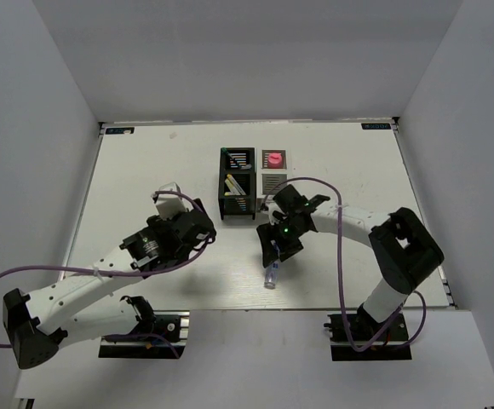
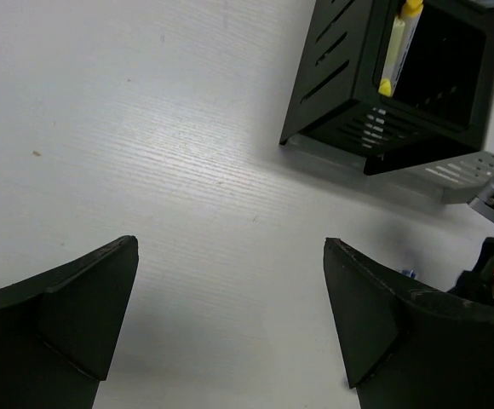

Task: Sort the stationery into containers
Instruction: Grab a piece of stationery with the right arm

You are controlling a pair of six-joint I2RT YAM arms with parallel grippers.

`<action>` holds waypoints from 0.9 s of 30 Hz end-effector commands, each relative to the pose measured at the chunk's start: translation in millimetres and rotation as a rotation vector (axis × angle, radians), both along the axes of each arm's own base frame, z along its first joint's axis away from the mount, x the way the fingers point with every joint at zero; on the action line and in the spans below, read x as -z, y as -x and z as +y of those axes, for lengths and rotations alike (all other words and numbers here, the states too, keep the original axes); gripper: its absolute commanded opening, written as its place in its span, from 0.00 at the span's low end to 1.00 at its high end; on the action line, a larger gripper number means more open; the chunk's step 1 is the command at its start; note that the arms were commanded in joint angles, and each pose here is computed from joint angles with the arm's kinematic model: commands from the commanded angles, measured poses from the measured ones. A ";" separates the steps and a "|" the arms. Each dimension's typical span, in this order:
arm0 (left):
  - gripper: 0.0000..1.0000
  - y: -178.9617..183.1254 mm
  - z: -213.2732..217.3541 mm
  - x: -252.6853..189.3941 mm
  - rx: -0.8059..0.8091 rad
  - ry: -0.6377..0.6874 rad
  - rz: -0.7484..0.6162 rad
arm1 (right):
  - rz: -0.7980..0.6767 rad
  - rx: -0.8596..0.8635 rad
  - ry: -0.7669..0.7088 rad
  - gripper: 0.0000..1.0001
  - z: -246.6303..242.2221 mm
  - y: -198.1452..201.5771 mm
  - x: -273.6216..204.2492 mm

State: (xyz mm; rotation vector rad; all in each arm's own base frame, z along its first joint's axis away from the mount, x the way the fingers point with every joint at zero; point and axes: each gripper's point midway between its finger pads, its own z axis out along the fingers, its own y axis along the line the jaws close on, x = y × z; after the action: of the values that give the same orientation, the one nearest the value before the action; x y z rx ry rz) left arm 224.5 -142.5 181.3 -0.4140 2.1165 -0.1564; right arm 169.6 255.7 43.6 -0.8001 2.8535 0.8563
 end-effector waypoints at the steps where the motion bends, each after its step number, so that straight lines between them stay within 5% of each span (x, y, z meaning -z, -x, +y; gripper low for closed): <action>1: 1.00 6.2 -0.7 3.5 -0.008 0.036 0.015 | -0.098 0.056 0.074 0.74 9.2 -19.1 5.5; 7: 1.00 5.9 -1.2 8.1 -0.008 0.036 0.015 | -0.166 -0.007 0.181 0.68 12.0 -6.5 28.3; 10: 1.00 6.4 -0.7 14.5 -0.014 0.036 0.020 | -0.191 -0.071 0.185 0.56 15.5 0.9 30.3; 18: 1.00 8.3 -9.3 28.7 -0.007 0.075 0.048 | -0.215 -0.185 0.173 0.01 18.9 13.7 30.1; 22: 1.00 8.5 -13.0 29.7 0.002 0.075 0.048 | -0.226 -0.261 0.081 0.00 29.8 14.8 4.3; 27: 1.00 10.0 -11.0 27.9 0.003 0.087 0.040 | -0.449 -0.293 -0.116 0.00 60.2 -17.9 -83.6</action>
State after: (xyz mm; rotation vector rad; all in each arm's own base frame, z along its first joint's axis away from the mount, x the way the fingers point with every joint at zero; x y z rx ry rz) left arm 215.1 -153.6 149.7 -0.4428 2.1787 -0.2090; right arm 160.9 285.1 45.1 -1.2018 2.6223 0.6198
